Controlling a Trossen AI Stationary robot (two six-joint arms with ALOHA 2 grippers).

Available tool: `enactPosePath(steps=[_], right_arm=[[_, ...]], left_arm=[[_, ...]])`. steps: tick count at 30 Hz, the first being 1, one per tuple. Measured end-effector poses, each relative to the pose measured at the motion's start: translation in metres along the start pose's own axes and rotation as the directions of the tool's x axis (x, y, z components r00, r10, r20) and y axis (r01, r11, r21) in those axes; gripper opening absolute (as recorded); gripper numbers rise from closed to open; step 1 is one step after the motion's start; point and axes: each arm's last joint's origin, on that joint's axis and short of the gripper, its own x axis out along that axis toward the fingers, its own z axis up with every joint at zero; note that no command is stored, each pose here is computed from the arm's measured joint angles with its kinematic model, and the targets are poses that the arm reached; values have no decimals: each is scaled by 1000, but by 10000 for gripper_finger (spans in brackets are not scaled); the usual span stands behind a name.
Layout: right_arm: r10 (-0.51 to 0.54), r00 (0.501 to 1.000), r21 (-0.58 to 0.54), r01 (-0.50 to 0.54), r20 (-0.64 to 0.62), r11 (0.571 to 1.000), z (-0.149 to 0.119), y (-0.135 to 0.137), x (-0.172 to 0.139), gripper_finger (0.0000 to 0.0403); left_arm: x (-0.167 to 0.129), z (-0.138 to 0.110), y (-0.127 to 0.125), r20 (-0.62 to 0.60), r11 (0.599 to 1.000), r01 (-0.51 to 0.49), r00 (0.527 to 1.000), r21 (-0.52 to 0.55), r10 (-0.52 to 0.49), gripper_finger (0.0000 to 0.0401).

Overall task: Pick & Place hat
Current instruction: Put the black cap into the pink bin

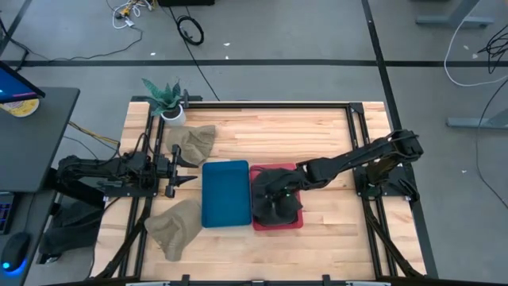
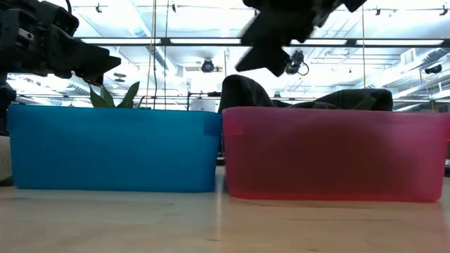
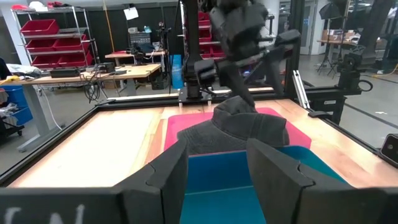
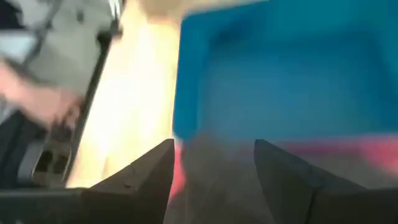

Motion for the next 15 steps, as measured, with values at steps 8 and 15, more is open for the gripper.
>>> enactPosePath(steps=[8,15], right_arm=[[-73,975,49,85,-212,995,-27,-10,22,224],[-68,948,98,103,-312,990,-44,-29,54,224]], left_arm=[[0,0,0,1,1000,0,1000,0,0,170],[0,0,0,4,1000,0,1000,0,0,170]])
